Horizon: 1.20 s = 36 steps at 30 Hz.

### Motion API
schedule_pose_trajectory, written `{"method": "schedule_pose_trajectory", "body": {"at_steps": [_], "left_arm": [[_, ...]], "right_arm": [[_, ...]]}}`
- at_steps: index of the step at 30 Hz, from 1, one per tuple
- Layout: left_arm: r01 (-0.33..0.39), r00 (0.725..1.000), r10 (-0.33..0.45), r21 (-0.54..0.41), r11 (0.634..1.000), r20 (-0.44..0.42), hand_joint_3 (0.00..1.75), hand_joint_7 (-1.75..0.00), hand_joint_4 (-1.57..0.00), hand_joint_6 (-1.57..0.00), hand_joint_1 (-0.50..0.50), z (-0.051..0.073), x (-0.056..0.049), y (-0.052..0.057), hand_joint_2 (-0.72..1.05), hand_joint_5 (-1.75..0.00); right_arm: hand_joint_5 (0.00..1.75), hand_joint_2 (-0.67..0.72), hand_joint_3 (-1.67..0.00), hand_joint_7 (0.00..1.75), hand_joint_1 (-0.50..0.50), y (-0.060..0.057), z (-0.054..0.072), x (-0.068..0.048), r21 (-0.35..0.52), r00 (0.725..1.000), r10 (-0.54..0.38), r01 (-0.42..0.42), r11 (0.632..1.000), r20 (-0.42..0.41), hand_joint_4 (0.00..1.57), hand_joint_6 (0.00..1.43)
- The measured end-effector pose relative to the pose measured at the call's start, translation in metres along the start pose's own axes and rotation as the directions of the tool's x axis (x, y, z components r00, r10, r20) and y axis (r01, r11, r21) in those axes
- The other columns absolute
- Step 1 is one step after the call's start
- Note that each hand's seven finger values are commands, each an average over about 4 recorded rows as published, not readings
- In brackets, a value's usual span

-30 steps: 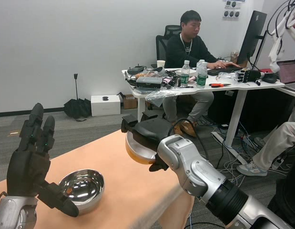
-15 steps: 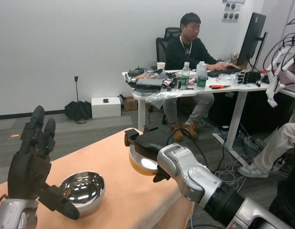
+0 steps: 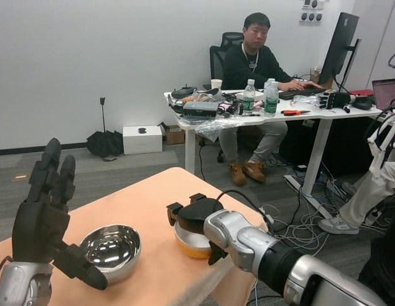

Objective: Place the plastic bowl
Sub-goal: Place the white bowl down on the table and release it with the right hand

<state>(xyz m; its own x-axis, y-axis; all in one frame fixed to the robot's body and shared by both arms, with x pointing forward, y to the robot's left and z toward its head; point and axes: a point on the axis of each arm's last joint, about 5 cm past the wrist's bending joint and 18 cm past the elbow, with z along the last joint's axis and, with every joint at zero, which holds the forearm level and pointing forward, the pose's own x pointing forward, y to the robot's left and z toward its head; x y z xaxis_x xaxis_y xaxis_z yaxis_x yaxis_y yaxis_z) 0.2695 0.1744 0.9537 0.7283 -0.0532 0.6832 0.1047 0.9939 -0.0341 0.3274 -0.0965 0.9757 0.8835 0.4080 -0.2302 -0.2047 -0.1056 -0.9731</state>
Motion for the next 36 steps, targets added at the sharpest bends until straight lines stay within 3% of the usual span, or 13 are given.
{"method": "schedule_pose_trajectory", "body": {"at_steps": [4,6,8,12,15,18,22,24,26,30,33,36], "left_arm": [[0.0,1.0,0.0,0.0,1.0,-0.001,0.09,-0.07,0.0,0.0,-0.5,0.0,0.0,0.0,-0.64,0.0],[0.0,1.0,0.0,0.0,1.0,-0.001,0.04,-0.07,0.0,0.0,-0.5,0.0,0.0,0.0,-0.64,0.0],[0.0,1.0,0.0,0.0,1.0,-0.001,0.0,-0.07,0.0,0.0,-0.5,0.0,0.0,0.0,-0.64,0.0],[0.0,1.0,0.0,0.0,1.0,-0.001,0.09,-0.07,0.0,0.0,-0.5,0.0,0.0,0.0,-0.64,0.0],[0.0,1.0,0.0,0.0,1.0,-0.001,0.04,-0.07,0.0,0.0,-0.5,0.0,0.0,0.0,-0.64,0.0],[0.0,1.0,0.0,0.0,1.0,-0.001,0.04,-0.07,0.0,0.0,-0.5,0.0,0.0,0.0,-0.64,0.0],[0.0,1.0,0.0,0.0,1.0,-0.001,0.09,-0.07,0.0,0.0,-0.5,0.0,0.0,0.0,-0.64,0.0],[-0.001,1.0,0.001,0.0,1.0,0.0,0.09,-0.07,0.0,0.0,-0.5,0.0,0.0,0.0,-0.64,0.0],[-0.001,1.0,0.001,0.0,1.0,0.0,0.09,-0.07,0.0,0.0,-0.5,0.0,0.0,0.0,-0.64,0.0],[-0.002,1.0,0.002,0.0,1.0,0.0,0.02,-0.07,0.0,0.0,-0.5,0.0,0.0,0.0,-0.64,0.0],[-0.002,1.0,0.002,0.0,1.0,0.0,0.07,-0.07,0.0,0.0,-0.5,0.0,0.0,0.0,-0.64,0.0],[-0.002,1.0,0.002,0.0,1.0,0.0,0.0,-0.07,0.0,0.0,-0.5,0.0,0.0,0.0,-0.64,0.0]], "right_arm": [[1.65,-0.6,-1.59,1.68,-0.46,0.001,-0.001,0.004,0.01,1.0,-0.003,0.003,1.0,0.01,0.83,0.91],[1.6,-0.57,-1.59,1.68,-0.46,0.002,-0.002,0.005,0.01,1.0,-0.008,0.008,1.0,0.012,0.68,0.81],[1.41,-0.54,-1.59,1.64,-0.46,0.004,-0.002,0.006,0.01,1.0,-0.014,0.014,1.0,0.014,0.47,0.63],[1.09,-0.49,-1.59,1.61,-0.5,0.004,0.0,0.006,0.016,1.0,-0.017,0.017,1.0,0.019,0.31,0.51],[0.8,-0.46,-1.55,1.59,-0.49,0.003,0.001,0.006,0.035,1.0,-0.017,0.016,0.999,0.026,0.21,0.39],[0.63,-0.34,-1.25,1.45,-0.46,0.001,0.002,0.005,0.055,0.999,-0.01,0.008,0.998,0.037,0.09,0.2],[0.44,-0.07,-0.36,1.36,-0.46,-0.001,0.003,0.004,0.097,0.999,-0.001,-0.004,0.995,0.053,0.06,0.07],[0.39,0.12,-0.16,1.33,-0.47,0.0,0.002,0.003,0.124,0.998,0.001,-0.008,0.992,0.056,0.05,0.01],[0.39,0.31,-0.08,1.33,-0.47,0.0,0.001,0.002,0.153,0.998,0.001,-0.01,0.988,0.058,0.04,0.0],[0.36,0.53,0.0,1.31,-0.46,-0.001,-0.002,0.001,0.211,0.998,-0.006,-0.006,0.977,0.059,0.03,0.0],[0.17,0.63,0.0,1.26,-0.46,-0.005,-0.003,-0.001,0.233,0.998,-0.028,0.014,0.972,0.061,0.01,0.0],[0.0,0.66,0.0,1.29,-0.46,-0.009,-0.007,-0.003,0.279,0.997,-0.056,0.038,0.96,0.058,0.0,0.0]]}}
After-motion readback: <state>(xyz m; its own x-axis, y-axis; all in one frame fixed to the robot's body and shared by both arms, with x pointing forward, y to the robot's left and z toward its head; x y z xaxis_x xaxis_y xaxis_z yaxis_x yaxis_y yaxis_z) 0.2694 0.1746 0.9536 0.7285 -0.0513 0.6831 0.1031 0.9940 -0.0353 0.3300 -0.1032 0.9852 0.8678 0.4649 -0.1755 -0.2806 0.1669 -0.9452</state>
